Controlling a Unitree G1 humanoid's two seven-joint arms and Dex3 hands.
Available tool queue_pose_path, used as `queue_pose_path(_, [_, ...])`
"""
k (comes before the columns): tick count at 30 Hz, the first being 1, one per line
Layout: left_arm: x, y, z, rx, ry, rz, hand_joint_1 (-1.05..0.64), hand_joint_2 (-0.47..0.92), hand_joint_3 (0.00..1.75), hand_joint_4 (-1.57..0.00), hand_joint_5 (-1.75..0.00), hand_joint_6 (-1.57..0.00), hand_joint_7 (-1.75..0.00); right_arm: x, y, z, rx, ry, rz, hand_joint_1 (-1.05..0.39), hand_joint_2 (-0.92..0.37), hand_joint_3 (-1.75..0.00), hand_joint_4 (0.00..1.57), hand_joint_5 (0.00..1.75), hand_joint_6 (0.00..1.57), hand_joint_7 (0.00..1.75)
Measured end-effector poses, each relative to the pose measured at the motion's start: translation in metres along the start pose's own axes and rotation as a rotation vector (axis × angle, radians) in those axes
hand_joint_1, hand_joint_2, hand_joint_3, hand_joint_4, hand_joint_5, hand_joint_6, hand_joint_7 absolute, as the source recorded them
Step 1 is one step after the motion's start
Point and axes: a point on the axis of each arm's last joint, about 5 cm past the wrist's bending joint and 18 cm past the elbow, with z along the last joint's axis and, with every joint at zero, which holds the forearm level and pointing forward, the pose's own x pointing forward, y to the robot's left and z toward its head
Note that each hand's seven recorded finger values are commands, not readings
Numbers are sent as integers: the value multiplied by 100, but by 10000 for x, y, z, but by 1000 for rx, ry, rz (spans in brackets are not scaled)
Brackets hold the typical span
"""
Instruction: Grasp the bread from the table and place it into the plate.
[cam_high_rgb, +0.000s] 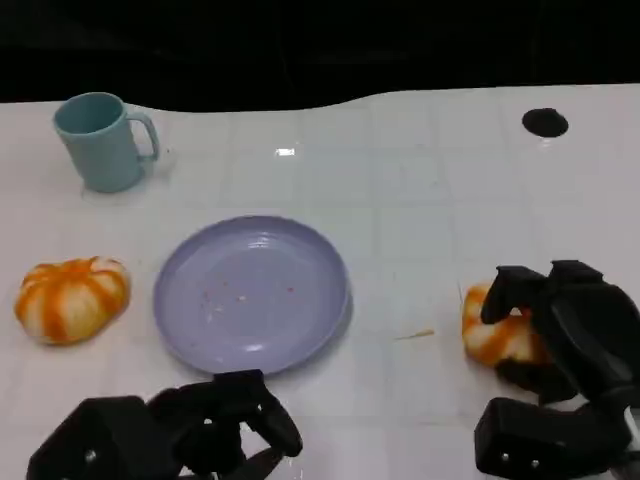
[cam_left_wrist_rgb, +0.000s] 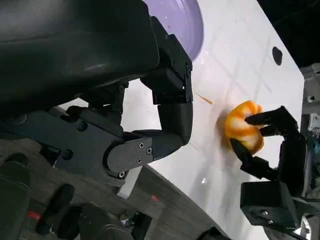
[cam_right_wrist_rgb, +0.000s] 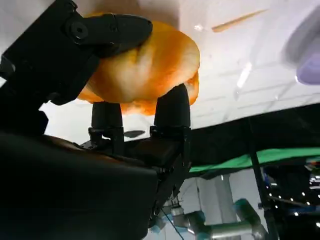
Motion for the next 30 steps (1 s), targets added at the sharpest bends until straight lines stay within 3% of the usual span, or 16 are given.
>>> queue_pose_path(3, [3,-4,2,4,0,0,-34,86,63,-63,-175,-58,-146,61,-19,117,61,-35,-38,-11,-35,-108,95,175,69,175])
queue_pose_path(10, [12,-28,6,1,-4,-8,-33,86,63,-64,-175,-58,-145,205,-50,442,232,-100,-48,-12,-35,-120,95,175,70,175])
queue_pose_path(16, [27,-59,11,-10,-12,-18,-33,86,64,-64,-175,-58,-145,317,-26,677,336,-145,-16,-12,-35,-131,93,175,77,155])
queue_pose_path(20, [27,-74,25,-5,-12,-22,-33,86,64,-64,-175,-59,-144,389,26,802,402,-161,50,-10,-35,-128,90,175,71,168])
queue_pose_path(30, [45,-134,36,-16,-22,-39,-32,85,65,-66,-175,-60,-144,656,180,1138,472,-208,148,-13,-40,-121,86,175,66,168])
